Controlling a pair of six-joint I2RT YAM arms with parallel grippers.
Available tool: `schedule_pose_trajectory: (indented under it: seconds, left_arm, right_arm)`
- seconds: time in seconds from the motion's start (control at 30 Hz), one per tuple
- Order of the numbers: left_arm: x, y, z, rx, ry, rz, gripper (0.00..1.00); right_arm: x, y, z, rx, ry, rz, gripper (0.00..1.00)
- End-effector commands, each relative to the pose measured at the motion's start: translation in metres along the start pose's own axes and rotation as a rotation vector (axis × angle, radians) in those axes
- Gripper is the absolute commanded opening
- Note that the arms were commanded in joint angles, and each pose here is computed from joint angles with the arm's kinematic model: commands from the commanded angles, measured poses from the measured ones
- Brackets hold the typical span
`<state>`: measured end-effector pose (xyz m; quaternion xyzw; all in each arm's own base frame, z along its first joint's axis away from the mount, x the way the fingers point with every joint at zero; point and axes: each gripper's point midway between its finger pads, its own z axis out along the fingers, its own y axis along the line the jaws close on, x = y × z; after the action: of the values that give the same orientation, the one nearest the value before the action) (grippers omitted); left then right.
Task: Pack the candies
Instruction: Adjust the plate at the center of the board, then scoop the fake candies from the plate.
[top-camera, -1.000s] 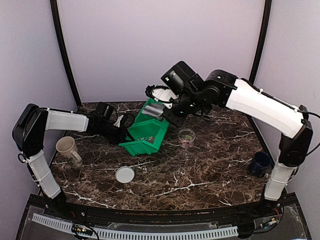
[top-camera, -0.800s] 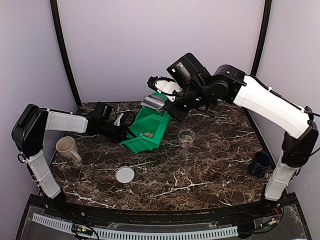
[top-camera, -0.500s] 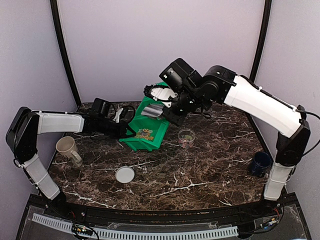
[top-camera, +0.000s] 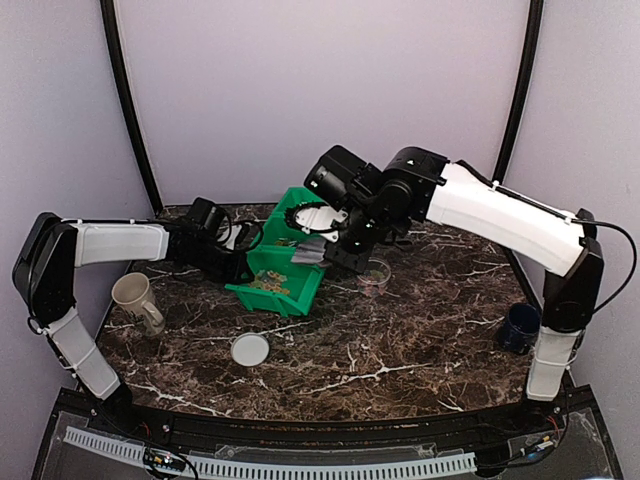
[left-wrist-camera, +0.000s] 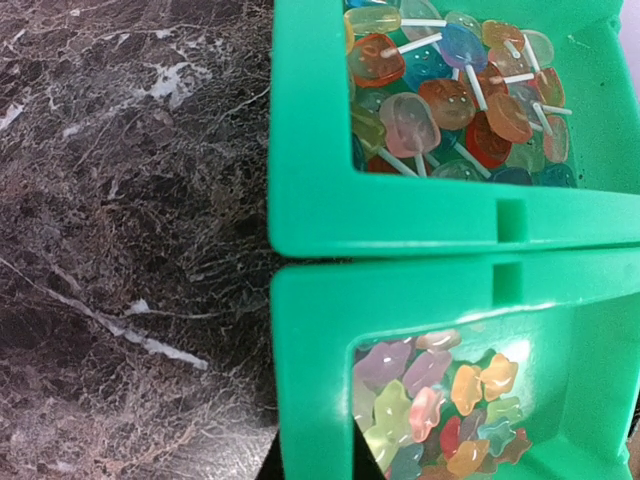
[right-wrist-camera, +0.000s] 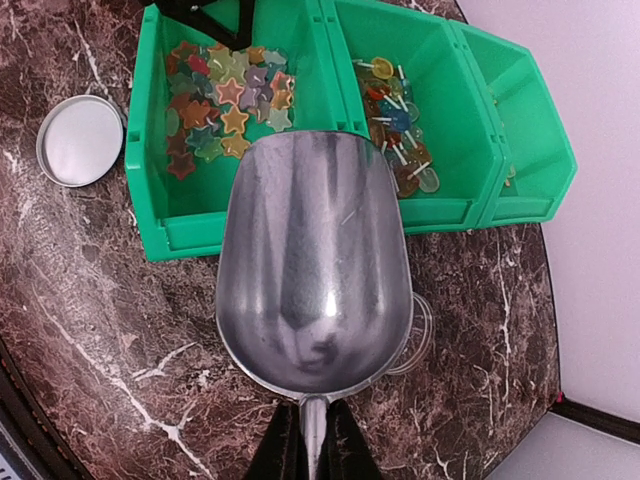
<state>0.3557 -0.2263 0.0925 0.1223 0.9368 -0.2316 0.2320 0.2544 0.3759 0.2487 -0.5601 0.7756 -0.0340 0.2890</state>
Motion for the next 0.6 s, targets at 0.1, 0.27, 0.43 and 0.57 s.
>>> schedule_pose_trajectory:
  seconds: [0.1, 0.27, 0.43, 0.57]
  left_arm:
    - [-0.065, -0.042, -0.031, 0.072, -0.211, 0.149, 0.0]
    - [-0.064, -0.041, -0.029, 0.046, -0.201, 0.158, 0.0]
    - [-0.063, -0.04, -0.028, 0.028, -0.192, 0.167, 0.0]
    - [-0.059, -0.042, -0.024, 0.004, -0.178, 0.191, 0.0]
  right_arm:
    - [0.006, 0.02, 0.034, -0.044, 0.073, -0.045, 0.0]
    - [0.01, 0.036, 0.048, -0.098, 0.105, -0.056, 0.0]
    - [0.02, 0.041, 0.069, -0.091, 0.166, -0.077, 0.0]
    - [0.016, 0.048, 0.081, -0.114, 0.179, -0.083, 0.0]
